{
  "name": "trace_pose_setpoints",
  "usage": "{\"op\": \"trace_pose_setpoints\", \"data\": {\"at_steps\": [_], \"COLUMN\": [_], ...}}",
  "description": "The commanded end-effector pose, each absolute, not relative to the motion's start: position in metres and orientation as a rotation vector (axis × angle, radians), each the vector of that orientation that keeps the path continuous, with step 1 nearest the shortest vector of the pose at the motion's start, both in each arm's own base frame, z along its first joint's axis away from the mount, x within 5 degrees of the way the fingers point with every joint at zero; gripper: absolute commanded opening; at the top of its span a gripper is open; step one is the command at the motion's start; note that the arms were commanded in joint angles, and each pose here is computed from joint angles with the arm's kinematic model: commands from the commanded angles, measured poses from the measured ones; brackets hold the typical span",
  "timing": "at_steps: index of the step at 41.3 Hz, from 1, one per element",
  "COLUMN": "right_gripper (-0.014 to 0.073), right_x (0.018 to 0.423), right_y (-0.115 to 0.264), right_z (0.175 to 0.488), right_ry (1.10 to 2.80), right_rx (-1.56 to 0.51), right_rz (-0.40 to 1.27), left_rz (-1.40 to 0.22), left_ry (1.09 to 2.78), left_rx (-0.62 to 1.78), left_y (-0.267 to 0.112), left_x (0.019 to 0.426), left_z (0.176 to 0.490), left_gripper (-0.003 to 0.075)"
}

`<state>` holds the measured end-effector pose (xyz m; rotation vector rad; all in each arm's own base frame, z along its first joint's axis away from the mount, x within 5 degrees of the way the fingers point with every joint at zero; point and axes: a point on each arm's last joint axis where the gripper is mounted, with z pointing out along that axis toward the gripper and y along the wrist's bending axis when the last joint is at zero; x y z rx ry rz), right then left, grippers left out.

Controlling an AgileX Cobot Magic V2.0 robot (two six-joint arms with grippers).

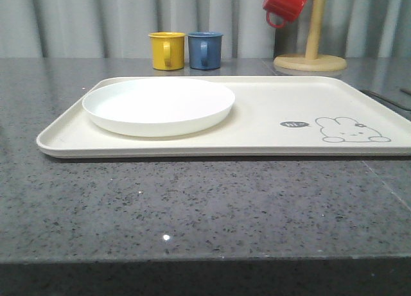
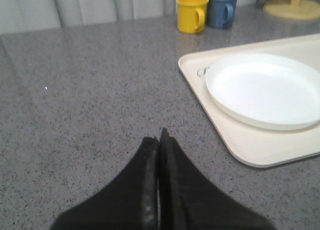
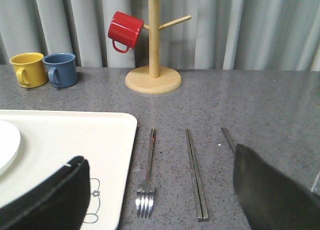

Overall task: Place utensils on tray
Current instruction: 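Withdraw the left gripper from the plate and hold still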

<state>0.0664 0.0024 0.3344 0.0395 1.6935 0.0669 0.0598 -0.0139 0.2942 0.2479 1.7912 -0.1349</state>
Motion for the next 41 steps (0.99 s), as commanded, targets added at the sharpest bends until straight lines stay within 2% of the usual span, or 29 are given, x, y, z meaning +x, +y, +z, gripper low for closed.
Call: {"op": "trace_pose_setpoints", "data": {"at_steps": [1, 8, 35, 38, 41], "right_gripper": [0.0609, 0.0609, 0.0605, 0.055, 0.0453], "right_x": [0.068, 0.068, 0.069, 0.076, 0.087], "right_y": [0.001, 0.001, 0.001, 0.001, 0.001], "right_z": [0.351, 0.351, 0.35, 0.347, 0.345], "right_ry": [1.593, 1.593, 1.606, 1.659, 1.736], "right_rx": [0.04, 0.04, 0.04, 0.04, 0.04], "right_rz": [0.051, 0.051, 0.051, 0.053, 0.053], "left_rz": [-0.156, -0.157, -0.157, -0.157, -0.157], "left_ry": [1.641, 1.593, 1.593, 1.593, 1.593], "left_rx": [0.213, 0.208, 0.208, 0.208, 0.208], "left_y": [-0.011, -0.009, -0.009, -0.009, -0.009], "left_x": [0.049, 0.042, 0.042, 0.042, 0.042], "left_z": [0.31, 0.311, 0.311, 0.311, 0.311], "left_gripper": [-0.0019, -0.0019, -0.0019, -0.0019, -0.0019]}}
